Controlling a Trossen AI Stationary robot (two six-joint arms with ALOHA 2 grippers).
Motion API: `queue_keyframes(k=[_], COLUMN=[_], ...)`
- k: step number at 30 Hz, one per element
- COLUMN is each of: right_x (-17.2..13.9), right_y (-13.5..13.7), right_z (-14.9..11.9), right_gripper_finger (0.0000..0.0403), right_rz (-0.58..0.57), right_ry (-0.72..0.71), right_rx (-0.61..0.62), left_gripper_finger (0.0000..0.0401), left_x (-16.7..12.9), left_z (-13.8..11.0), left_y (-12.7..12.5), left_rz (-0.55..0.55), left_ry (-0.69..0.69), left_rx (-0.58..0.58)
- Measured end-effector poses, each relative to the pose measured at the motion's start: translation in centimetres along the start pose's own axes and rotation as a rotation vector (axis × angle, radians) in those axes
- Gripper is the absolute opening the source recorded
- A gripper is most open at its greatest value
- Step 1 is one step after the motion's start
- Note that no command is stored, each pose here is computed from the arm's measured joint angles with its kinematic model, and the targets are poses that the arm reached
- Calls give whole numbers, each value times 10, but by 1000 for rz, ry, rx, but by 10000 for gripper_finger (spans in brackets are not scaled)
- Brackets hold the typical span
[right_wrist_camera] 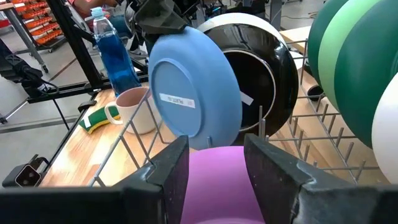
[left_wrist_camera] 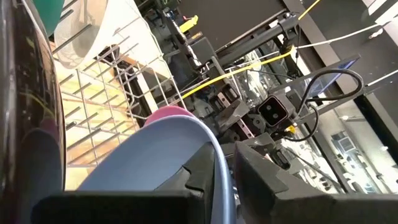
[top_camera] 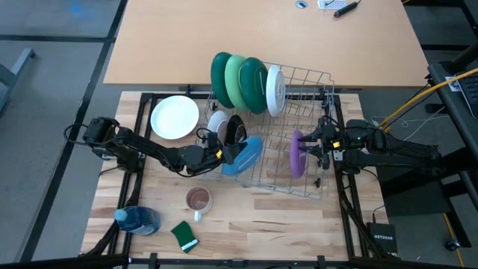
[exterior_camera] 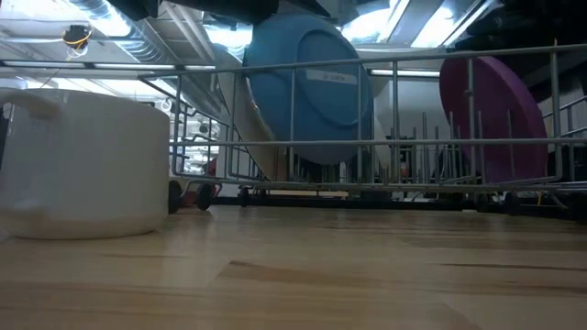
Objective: Sort dishes
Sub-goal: Put the light blue plate into the dishwasher rack
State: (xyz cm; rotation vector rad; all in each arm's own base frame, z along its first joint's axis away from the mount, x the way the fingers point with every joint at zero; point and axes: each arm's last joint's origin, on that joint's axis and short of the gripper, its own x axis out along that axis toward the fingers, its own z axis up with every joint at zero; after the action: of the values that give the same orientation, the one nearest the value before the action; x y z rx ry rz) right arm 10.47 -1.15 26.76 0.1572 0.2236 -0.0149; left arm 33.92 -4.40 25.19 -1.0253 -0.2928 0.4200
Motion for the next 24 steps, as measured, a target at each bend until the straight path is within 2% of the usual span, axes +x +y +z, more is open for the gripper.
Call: queue_keyframes(k=[11,20,24], right_x=[2,5,7], right_y=[0,-1,-1], right_z=[-1,-3,-3], right_gripper_finger=[160,160,160], right_rz=[-2,-5,26], right_ry=[13,46,56], right_rx=[3,8,11], left_gripper_finger=[60,61,79], left_x=[0,0,0], left_z=[0,-2,-3], left_y=[0,-1,1], left_rz=[-5,-46,-39], left_ry=[7,64,76], left_rx=[1,205,278])
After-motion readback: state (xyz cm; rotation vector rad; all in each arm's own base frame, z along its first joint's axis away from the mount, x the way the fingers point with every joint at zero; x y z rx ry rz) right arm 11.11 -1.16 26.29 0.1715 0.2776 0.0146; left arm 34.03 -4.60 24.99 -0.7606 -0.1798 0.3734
